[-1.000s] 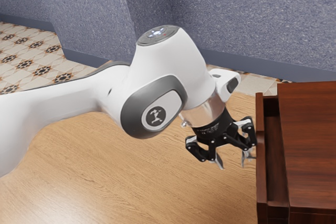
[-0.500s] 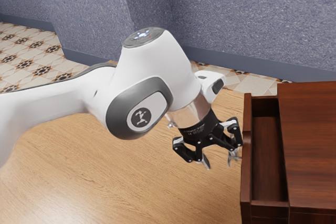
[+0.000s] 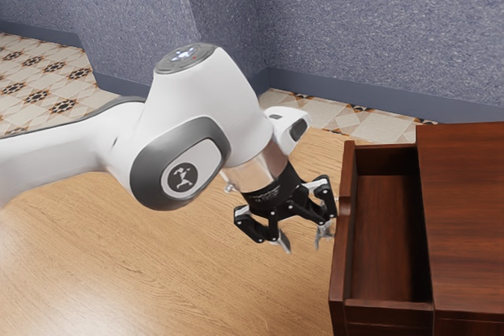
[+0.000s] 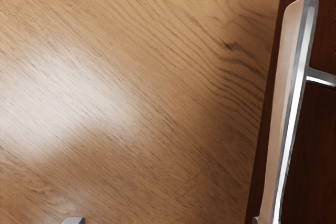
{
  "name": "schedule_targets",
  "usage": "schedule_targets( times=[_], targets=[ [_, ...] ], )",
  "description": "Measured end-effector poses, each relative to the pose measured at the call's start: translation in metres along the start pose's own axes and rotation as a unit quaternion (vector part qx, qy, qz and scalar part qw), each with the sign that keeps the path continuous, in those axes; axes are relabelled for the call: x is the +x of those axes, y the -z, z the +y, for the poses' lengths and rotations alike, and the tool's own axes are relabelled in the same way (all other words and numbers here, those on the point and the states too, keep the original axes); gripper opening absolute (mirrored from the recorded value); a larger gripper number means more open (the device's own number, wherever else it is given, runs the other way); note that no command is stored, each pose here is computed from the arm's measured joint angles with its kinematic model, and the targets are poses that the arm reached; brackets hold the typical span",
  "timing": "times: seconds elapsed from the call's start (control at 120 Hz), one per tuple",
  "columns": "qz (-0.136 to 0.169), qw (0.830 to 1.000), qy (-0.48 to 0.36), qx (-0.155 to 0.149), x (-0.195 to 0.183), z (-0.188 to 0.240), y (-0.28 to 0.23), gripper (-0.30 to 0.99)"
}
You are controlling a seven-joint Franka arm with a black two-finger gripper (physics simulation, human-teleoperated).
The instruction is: Pull the drawer handle with one arm to open the drawer
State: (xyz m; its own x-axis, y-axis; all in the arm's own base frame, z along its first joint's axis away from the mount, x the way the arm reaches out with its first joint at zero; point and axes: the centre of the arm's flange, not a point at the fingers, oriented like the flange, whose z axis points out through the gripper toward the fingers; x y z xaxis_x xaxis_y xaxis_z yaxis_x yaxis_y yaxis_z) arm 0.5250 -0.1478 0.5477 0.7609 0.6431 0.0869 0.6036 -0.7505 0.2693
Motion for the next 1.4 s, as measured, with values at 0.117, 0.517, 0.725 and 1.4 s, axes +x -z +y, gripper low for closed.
schedule_targets(
  times=[0.117,0.517,0.725,1.4],
  targets=[
    [0.002,1.000,0.006,0.002,0.002,-0.011,0.002,0.39],
    [0.005,1.000,0.022,0.002,0.004,-0.039,0.010,0.39],
    [0.010,1.000,0.029,0.001,0.003,-0.052,0.014,0.39],
    [0.016,0.999,0.036,0.002,0.005,-0.063,0.017,0.45]
  ],
)
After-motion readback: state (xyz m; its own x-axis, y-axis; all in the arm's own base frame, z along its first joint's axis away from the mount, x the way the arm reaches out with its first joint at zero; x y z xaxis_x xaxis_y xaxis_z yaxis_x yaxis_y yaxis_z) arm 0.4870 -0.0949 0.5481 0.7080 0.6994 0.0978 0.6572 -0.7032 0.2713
